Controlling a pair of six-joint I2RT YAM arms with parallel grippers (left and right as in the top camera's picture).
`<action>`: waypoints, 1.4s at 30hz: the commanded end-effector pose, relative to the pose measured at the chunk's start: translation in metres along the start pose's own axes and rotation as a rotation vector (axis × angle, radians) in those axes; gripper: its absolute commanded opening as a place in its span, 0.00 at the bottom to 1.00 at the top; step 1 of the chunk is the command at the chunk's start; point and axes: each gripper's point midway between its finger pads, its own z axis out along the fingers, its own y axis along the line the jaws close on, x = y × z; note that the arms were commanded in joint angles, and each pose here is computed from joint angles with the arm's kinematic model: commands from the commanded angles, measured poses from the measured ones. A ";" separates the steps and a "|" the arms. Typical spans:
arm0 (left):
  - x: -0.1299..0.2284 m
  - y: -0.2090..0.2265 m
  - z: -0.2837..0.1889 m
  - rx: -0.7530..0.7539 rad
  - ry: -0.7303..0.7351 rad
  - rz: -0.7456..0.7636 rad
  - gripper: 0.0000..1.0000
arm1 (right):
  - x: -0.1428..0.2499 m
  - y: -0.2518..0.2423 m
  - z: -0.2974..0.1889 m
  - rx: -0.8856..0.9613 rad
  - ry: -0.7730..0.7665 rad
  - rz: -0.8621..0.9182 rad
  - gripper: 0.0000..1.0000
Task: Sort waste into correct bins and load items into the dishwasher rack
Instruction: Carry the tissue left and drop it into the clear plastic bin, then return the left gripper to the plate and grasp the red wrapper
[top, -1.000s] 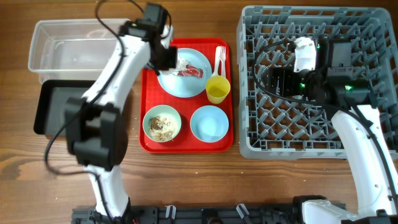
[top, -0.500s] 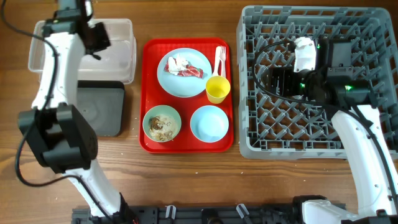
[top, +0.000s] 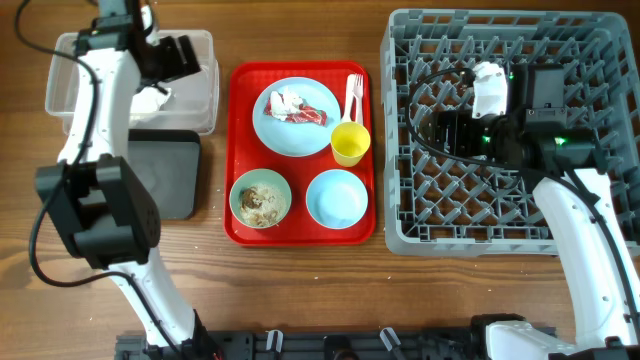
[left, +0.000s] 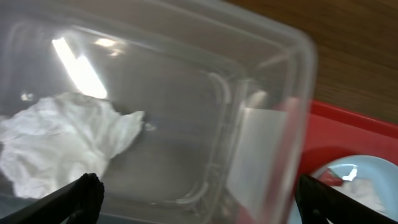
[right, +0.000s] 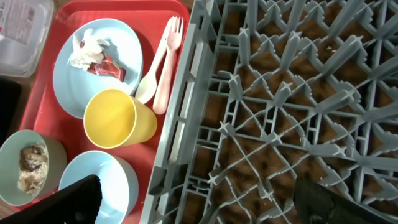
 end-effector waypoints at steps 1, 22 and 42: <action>0.002 -0.067 -0.026 0.079 -0.042 0.159 1.00 | -0.006 0.002 -0.002 -0.015 -0.011 0.001 1.00; 0.116 -0.179 0.077 0.121 0.219 0.262 1.00 | 0.000 0.002 0.001 -0.016 0.008 0.008 1.00; 0.143 -0.170 0.109 0.089 0.302 0.266 0.04 | 0.002 0.002 0.001 -0.019 0.019 0.014 1.00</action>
